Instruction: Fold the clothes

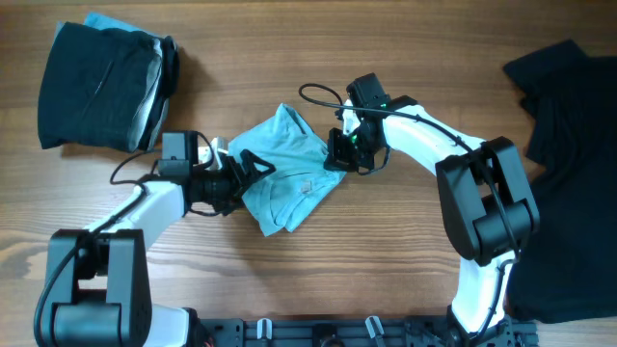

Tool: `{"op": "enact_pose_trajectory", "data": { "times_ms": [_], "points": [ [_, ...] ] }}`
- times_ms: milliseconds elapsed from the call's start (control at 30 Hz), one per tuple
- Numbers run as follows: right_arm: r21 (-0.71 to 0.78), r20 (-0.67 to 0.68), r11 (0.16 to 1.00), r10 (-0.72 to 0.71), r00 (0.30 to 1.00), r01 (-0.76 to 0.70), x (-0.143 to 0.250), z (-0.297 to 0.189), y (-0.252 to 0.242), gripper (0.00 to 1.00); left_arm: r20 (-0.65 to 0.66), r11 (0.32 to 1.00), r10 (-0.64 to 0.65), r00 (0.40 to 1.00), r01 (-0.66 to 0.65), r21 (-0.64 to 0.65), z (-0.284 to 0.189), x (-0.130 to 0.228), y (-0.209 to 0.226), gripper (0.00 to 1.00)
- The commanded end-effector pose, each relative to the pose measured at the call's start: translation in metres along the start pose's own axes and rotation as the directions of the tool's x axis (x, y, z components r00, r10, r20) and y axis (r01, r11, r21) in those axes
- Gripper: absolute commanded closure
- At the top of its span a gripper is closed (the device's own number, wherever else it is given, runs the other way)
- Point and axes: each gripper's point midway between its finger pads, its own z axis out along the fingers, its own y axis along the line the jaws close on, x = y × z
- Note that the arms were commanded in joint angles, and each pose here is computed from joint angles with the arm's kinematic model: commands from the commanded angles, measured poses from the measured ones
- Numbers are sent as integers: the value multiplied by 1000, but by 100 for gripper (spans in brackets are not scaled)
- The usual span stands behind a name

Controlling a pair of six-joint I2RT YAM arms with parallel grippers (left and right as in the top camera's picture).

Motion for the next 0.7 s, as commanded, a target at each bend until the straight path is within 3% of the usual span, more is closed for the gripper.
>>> {"op": "enact_pose_trajectory", "data": {
  "times_ms": [0, 233, 300, 467, 533, 667],
  "points": [
    [11, -33, 1000, 24, 999, -24, 7, 10, -3, 96, -33, 992, -127, 991, 126, -30, 22, 10, 17, 0],
    [16, -41, 999, 29, 999, -29, 9, 10, -4, 96, -29, 981, -195, 980, 195, 18, 63, 0, 19, 0],
    [19, -41, 999, 30, 999, -29, 9, 10, -5, 96, -24, 987, -153, 988, 154, 46, 73, -3, 15, 7],
    [24, -39, 999, 31, 999, -30, 9, 10, -6, 96, 39, 997, -53, 998, 50, 64, 88, -9, 5, 32],
    [26, -41, 999, 32, 999, -31, 9, 10, -6, 96, 61, 999, 6, 998, -9, 43, 92, -9, 5, 52],
    [33, -48, 999, 36, 998, -34, 11, 10, -8, 96, 61, 995, 90, 994, -93, 42, 93, -7, 3, 76]
  ]
}}
